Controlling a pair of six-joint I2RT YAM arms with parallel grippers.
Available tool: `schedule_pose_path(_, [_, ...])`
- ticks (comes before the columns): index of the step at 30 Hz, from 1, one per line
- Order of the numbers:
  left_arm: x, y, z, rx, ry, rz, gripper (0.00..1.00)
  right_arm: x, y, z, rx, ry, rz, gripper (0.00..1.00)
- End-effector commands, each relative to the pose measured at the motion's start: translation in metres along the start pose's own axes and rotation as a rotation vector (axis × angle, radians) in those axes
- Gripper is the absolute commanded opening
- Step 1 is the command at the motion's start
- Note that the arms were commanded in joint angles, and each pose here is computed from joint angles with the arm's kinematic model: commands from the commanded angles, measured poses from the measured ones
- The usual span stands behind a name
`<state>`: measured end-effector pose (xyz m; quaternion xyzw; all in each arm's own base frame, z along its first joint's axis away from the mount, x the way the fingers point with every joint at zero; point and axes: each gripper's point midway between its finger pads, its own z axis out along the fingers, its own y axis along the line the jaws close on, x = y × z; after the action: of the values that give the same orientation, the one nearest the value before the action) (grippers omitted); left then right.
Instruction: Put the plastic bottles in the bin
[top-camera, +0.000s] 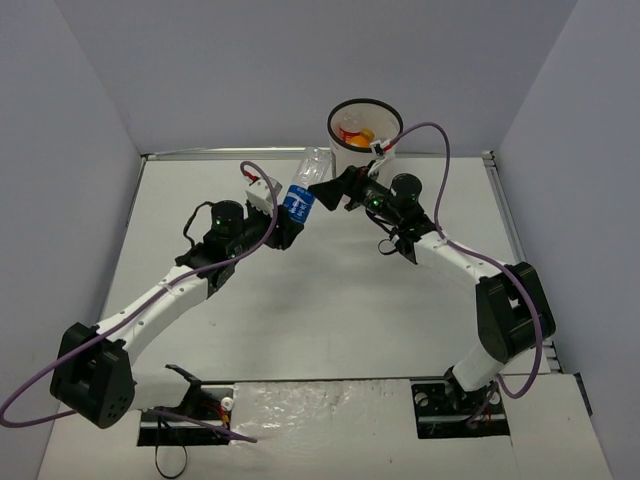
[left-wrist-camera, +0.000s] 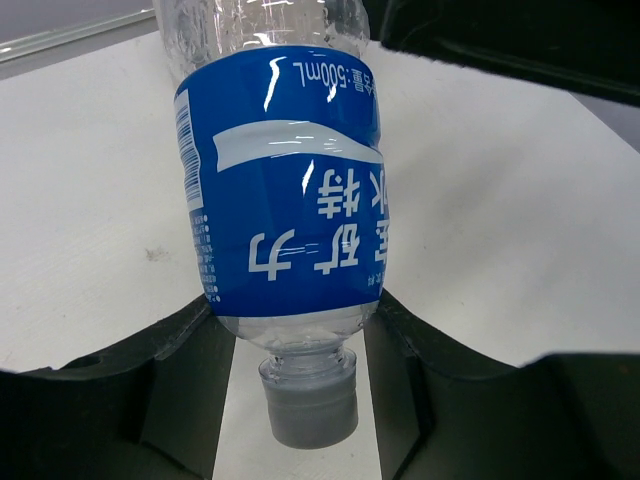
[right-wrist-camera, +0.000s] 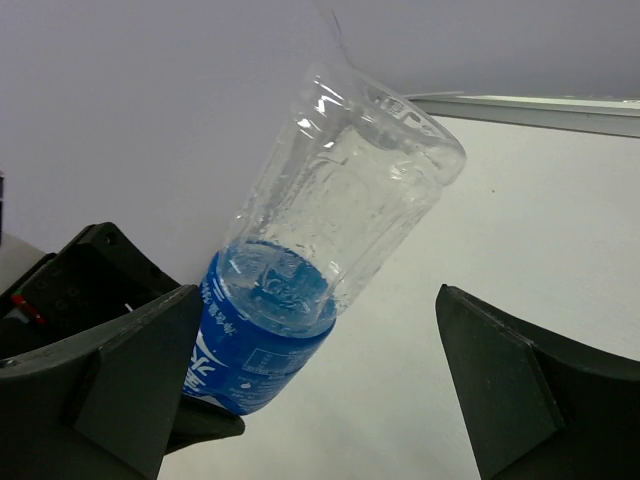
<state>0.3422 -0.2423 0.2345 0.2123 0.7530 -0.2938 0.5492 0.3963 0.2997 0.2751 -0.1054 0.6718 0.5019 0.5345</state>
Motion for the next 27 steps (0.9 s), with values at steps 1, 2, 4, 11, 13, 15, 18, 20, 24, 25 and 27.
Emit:
schedule_pose_path(1, [-0.065,-0.022,-0.008,0.071,-0.165,0.088,0.00,-0.043,0.034,-0.004,-0.046,-0.109,-0.108,1.00])
schedule_pose_path(2, [-0.065,-0.026,-0.008,0.085,-0.166,0.093,0.00,-0.043,0.035,-0.003,-0.050,-0.111,-0.113,1.00])
schedule_pose_path(4, [-0.065,-0.031,-0.008,0.101,-0.164,0.096,0.00,-0.044,0.037,0.000,-0.057,-0.115,-0.119,1.00])
schedule_pose_path(11, [-0.062,-0.045,-0.010,0.138,-0.151,0.097,0.00,-0.051,0.050,0.017,-0.120,-0.139,-0.118,0.98])
schedule_pose_path(13, [-0.063,-0.051,-0.013,0.154,-0.157,0.100,0.00,-0.056,0.054,0.019,-0.134,-0.155,-0.120,0.89])
schedule_pose_path(15, [-0.063,-0.053,-0.014,0.151,-0.154,0.097,0.00,-0.057,0.055,0.020,-0.141,-0.162,-0.109,0.70])
schedule_pose_path(18, [-0.065,-0.048,-0.014,0.115,-0.151,0.090,0.00,-0.060,0.060,0.020,-0.158,-0.170,-0.104,0.28])
schedule_pose_path(20, [-0.066,-0.046,-0.012,0.106,-0.145,0.090,0.03,-0.058,0.057,0.021,-0.144,-0.152,-0.118,0.22])
schedule_pose_path(24, [-0.064,-0.044,-0.011,0.089,-0.124,0.082,0.81,-0.068,0.052,0.021,-0.085,-0.160,-0.172,0.19])
schedule_pose_path(25, [-0.065,-0.042,-0.012,0.076,-0.122,0.078,0.95,-0.071,0.046,0.021,-0.045,-0.149,-0.197,0.19])
schedule_pose_path(27, [-0.061,-0.037,-0.012,0.047,-0.099,0.069,0.97,-0.085,0.036,0.019,0.031,-0.167,-0.301,0.19])
